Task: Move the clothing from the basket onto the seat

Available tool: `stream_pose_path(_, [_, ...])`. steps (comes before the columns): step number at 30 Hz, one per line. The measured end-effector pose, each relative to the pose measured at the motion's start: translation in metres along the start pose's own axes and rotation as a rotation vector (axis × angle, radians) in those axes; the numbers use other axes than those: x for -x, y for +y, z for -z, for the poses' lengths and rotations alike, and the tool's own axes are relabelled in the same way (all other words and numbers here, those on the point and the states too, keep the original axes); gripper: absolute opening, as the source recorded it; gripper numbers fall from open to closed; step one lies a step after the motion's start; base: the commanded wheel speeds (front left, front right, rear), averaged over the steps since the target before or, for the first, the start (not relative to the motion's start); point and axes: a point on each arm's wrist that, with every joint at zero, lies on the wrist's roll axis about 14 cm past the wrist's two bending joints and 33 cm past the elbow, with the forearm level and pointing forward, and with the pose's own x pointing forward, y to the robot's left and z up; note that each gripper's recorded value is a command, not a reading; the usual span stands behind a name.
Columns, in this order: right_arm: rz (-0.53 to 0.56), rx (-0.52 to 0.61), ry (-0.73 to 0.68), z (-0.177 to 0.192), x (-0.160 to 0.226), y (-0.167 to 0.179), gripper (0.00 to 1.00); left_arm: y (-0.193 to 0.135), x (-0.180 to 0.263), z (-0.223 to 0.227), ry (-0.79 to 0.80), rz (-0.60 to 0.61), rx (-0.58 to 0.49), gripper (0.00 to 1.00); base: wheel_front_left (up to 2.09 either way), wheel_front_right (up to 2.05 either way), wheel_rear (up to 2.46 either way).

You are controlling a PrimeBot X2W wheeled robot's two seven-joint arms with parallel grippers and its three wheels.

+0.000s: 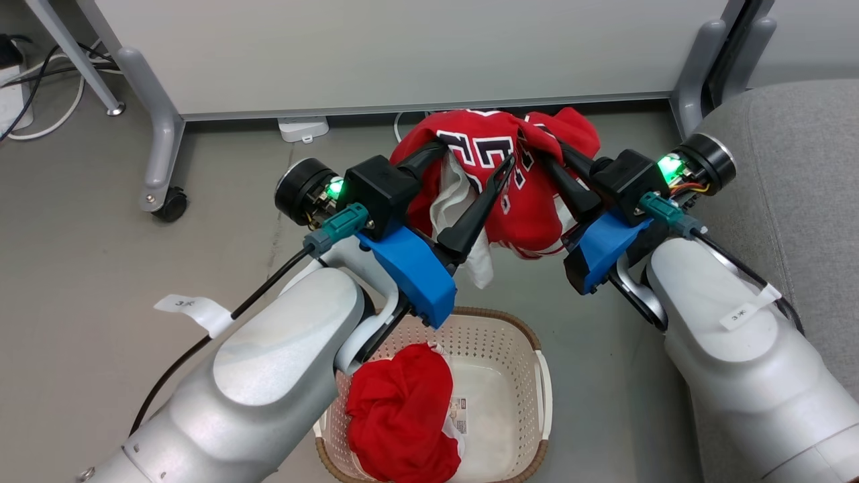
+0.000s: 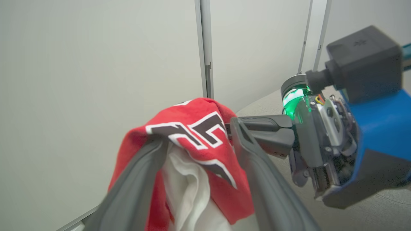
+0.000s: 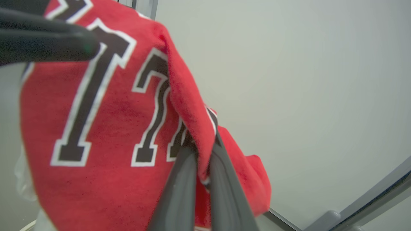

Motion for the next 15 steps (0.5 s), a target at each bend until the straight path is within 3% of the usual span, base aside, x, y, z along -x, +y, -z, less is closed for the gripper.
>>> stream_pose_path(15, [0.205,-0.11,-0.046,0.002,0.022,-0.057,0.0,0.002,-0.004,0.02,0.023,-0.005,0.018,1.0,0.0,0.0,0.0])
